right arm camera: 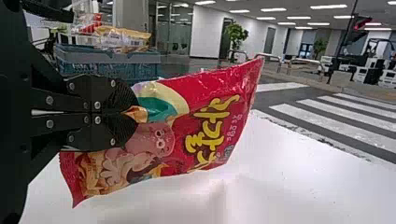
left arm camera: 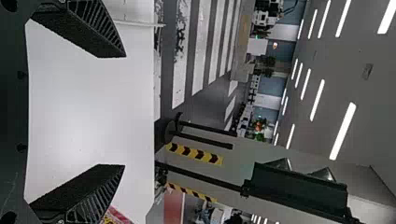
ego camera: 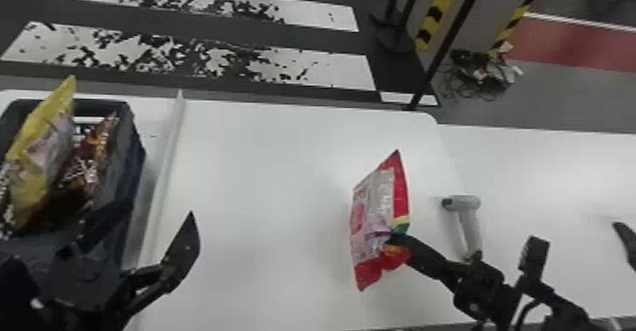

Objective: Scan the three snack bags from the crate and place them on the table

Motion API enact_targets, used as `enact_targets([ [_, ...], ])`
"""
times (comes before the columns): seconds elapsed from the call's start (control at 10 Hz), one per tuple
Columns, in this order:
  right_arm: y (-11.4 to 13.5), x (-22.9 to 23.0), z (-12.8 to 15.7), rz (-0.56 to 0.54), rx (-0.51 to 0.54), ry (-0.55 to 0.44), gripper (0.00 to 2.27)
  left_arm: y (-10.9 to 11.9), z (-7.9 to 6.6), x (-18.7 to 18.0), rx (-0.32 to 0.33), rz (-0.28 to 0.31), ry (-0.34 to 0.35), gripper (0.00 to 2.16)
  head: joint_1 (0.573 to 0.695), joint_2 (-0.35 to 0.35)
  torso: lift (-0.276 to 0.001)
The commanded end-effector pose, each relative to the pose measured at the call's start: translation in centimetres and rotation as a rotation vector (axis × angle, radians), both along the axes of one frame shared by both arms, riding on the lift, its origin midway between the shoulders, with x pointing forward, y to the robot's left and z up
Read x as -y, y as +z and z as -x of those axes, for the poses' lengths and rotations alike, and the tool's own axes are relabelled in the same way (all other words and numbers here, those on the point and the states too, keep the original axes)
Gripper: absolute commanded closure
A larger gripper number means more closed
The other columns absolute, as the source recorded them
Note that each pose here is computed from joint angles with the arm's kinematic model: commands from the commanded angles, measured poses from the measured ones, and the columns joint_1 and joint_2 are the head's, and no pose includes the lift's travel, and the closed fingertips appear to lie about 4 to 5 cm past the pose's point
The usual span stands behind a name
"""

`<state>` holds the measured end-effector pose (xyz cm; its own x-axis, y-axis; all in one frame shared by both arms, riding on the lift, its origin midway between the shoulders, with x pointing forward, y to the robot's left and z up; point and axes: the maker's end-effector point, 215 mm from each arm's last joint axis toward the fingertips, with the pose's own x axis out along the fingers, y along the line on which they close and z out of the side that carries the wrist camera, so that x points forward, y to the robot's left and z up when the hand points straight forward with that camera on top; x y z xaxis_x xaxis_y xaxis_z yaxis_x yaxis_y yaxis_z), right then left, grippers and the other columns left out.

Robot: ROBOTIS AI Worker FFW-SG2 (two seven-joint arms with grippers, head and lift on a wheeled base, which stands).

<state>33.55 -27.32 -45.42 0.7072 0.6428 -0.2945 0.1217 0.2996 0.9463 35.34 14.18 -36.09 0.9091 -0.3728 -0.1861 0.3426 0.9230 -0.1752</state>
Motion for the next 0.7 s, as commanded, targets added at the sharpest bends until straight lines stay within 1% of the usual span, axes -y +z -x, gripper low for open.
enact_targets([
  [0.0, -1.3, 0.6, 0.0, 0.019, -0.032, -0.013, 2.25, 0.0, 0.0, 0.0, 0.001, -0.003, -0.002, 0.02, 0.695, -0.219, -0.062],
  [0.1, -2.2, 1.1, -0.1, 0.034, -0.046, -0.026, 2.25, 0.1, 0.0, 0.0, 0.004, -0.003, -0.001, 0.02, 0.695, -0.223, -0.062],
  [0.2, -3.5, 1.6, -0.1, 0.066, -0.079, -0.031, 1.86, 0.2, 0.1, 0.2, 0.002, 0.001, -0.004, 0.02, 0.695, -0.231, -0.062],
  [0.3, -4.6, 2.1, -0.2, 0.09, -0.104, -0.037, 1.38, 0.3, 0.2, 0.5, 0.005, 0.004, -0.01, 0.02, 0.695, -0.242, -0.062],
  [0.4, -5.3, 2.8, -0.3, 0.102, -0.108, -0.059, 0.2, 0.1, 0.3, 0.5, 0.001, 0.004, -0.012, 0.02, 0.695, -0.249, -0.062],
  [0.5, -5.7, 3.3, -0.5, 0.123, -0.108, -0.068, 0.04, 0.2, 0.2, 0.6, 0.003, 0.005, -0.012, 0.02, 0.695, -0.262, -0.062],
  [0.6, -5.8, 4.1, -0.9, 0.149, -0.098, -0.083, 0.04, 0.2, 0.3, 0.6, 0.0, 0.006, -0.012, 0.02, 0.695, -0.273, -0.062],
])
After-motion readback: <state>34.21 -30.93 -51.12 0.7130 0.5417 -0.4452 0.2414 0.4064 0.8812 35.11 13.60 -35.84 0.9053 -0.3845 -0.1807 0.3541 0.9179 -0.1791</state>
